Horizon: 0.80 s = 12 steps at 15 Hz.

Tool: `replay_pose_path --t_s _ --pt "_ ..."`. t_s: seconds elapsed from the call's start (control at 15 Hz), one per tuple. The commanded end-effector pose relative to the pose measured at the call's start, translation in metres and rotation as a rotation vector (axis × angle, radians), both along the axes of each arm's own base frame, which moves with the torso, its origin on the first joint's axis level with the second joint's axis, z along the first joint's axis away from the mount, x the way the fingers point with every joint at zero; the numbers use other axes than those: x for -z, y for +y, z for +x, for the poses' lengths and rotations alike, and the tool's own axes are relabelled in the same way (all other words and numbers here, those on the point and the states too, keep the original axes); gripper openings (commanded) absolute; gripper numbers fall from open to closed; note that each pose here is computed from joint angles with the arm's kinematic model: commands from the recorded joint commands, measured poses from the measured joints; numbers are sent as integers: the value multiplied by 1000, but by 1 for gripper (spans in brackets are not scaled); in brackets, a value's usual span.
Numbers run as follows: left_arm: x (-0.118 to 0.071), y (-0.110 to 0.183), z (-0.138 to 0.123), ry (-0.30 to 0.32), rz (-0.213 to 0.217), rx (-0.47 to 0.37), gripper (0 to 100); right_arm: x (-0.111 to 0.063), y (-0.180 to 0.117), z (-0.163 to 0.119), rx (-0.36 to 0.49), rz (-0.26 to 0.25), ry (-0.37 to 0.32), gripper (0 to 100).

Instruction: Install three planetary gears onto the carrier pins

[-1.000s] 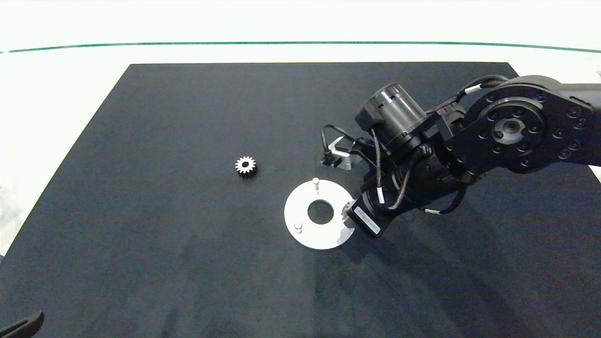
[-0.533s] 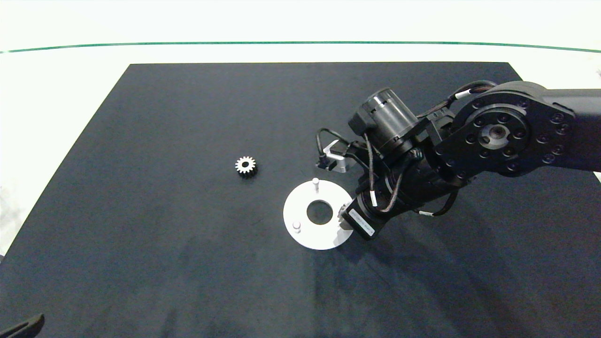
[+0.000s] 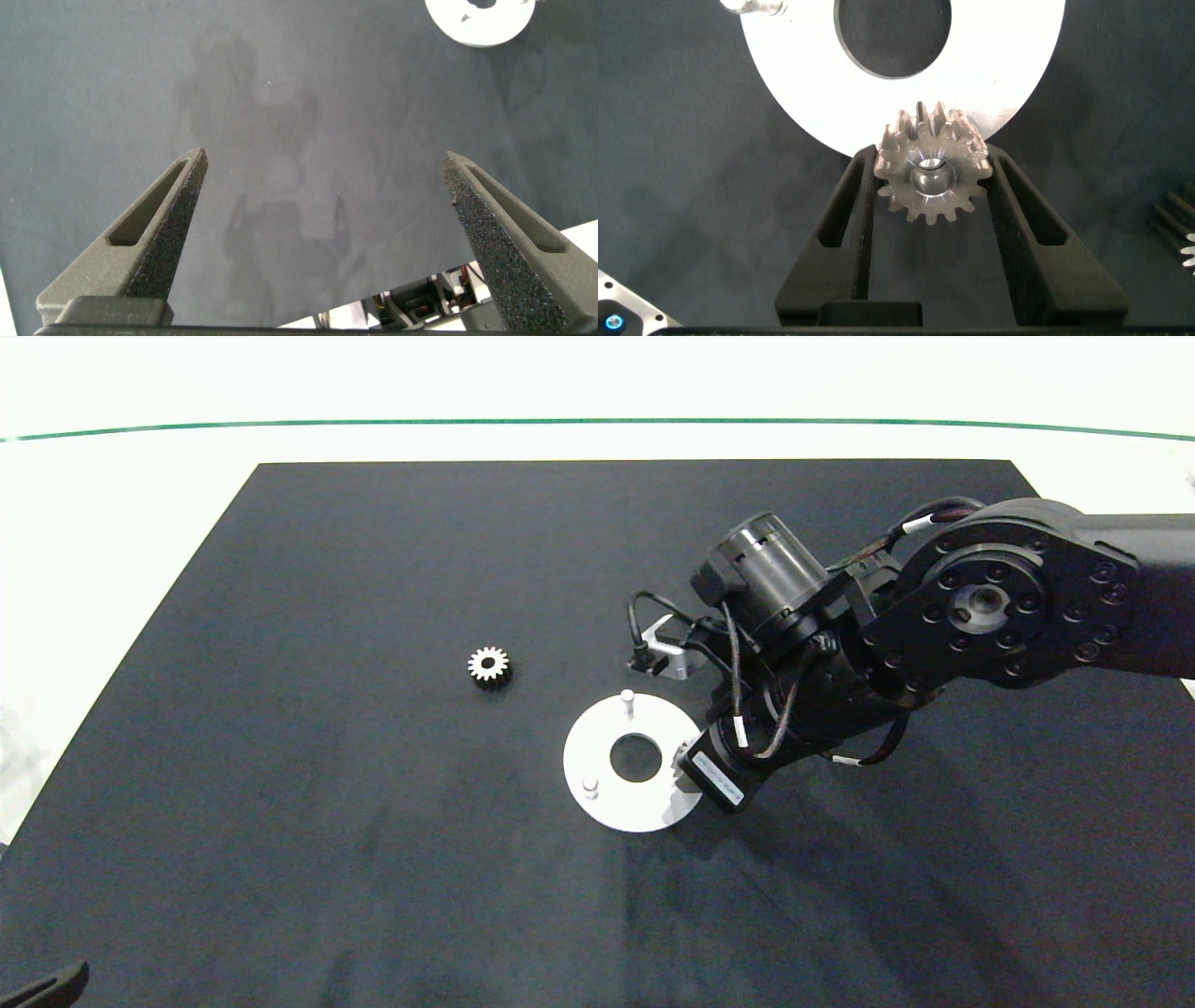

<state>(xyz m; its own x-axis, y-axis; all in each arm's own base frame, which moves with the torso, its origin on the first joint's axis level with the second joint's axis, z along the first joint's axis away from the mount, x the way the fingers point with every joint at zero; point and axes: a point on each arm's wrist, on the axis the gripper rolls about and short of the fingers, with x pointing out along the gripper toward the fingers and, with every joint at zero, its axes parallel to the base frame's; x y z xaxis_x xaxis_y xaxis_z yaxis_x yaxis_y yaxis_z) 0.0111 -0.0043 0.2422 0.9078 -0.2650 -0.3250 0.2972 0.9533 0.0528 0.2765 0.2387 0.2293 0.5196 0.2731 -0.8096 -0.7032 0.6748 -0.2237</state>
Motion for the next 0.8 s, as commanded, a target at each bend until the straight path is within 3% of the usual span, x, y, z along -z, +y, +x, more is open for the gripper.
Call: replay_pose_path --t_s 0.07,0.53,0.8 --pt "0 0 0 4 1 0 100 1 0 0 5 -14 -3 100" --pt "1 0 0 6 2 0 100 -1 1 -5 -3 -6 -2 100" --pt "3 0 -1 10 2 0 100 -28 -13 -22 42 81 -34 100"
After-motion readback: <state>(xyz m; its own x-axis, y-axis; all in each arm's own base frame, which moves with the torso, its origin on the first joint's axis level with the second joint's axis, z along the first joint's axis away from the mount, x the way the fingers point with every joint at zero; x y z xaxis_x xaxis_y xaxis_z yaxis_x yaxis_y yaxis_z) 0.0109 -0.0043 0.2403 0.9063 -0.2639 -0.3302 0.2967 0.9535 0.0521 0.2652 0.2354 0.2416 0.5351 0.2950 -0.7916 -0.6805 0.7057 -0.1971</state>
